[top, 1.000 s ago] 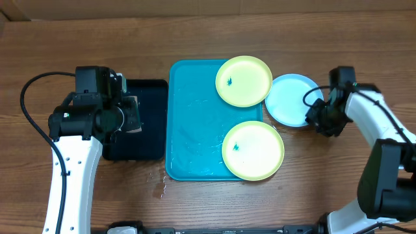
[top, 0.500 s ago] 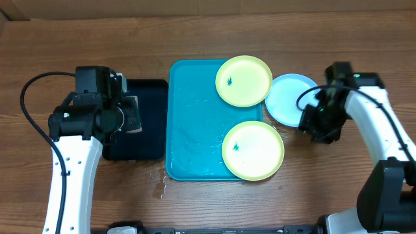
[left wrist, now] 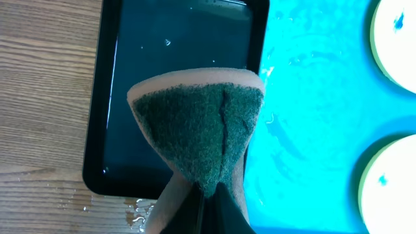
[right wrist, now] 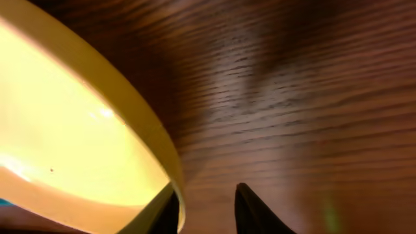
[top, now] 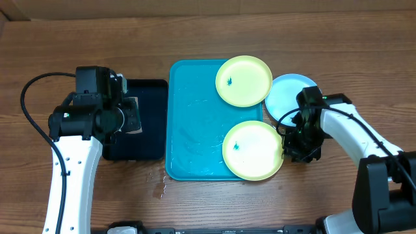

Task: Clean dirty plates on tray and stack at the side
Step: 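Move the right gripper to the lower yellow plate's rim and grasp it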

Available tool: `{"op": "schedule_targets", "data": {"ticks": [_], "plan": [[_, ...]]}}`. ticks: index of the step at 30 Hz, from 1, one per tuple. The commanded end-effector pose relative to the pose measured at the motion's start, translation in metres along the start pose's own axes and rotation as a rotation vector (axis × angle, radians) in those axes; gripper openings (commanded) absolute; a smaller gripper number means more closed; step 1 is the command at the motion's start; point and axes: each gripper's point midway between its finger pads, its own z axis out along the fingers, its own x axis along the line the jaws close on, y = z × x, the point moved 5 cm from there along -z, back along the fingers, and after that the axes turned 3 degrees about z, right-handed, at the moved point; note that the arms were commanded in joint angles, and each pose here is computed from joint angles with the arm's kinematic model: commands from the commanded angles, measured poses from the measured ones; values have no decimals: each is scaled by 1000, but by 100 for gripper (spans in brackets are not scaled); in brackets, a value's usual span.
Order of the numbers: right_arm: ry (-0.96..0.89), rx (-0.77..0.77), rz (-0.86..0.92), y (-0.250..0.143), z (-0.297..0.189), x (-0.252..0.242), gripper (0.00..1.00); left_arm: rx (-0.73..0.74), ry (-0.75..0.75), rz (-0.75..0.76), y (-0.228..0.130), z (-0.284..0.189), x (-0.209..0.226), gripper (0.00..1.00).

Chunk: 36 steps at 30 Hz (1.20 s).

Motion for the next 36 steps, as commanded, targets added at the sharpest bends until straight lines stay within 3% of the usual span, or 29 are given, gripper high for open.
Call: {"op": "schedule_targets", "data": {"ticks": [1, 8, 14, 20, 25, 33, 36], "plan": [[55, 12, -9, -3, 7, 7, 27, -2, -20, 21, 0, -1, -3, 5], [155, 2, -36, 0, 7, 24, 4, -2, -20, 18, 0, -1, -3, 5], [240, -50, 19, 11, 6, 45, 4, -2, -19, 18, 0, -1, -3, 5], [296, -154, -99, 15, 9, 86, 4, -2, -19, 18, 0, -1, -3, 5], [181, -307, -178, 15, 18, 108, 4, -1, -20, 18, 0, -1, -3, 5], [157, -355, -209, 13, 15, 119, 5, -2, -19, 18, 0, -1, -3, 5], [168, -367, -213, 15, 13, 122, 25, -1, -19, 18, 0, -1, -3, 4]]}}
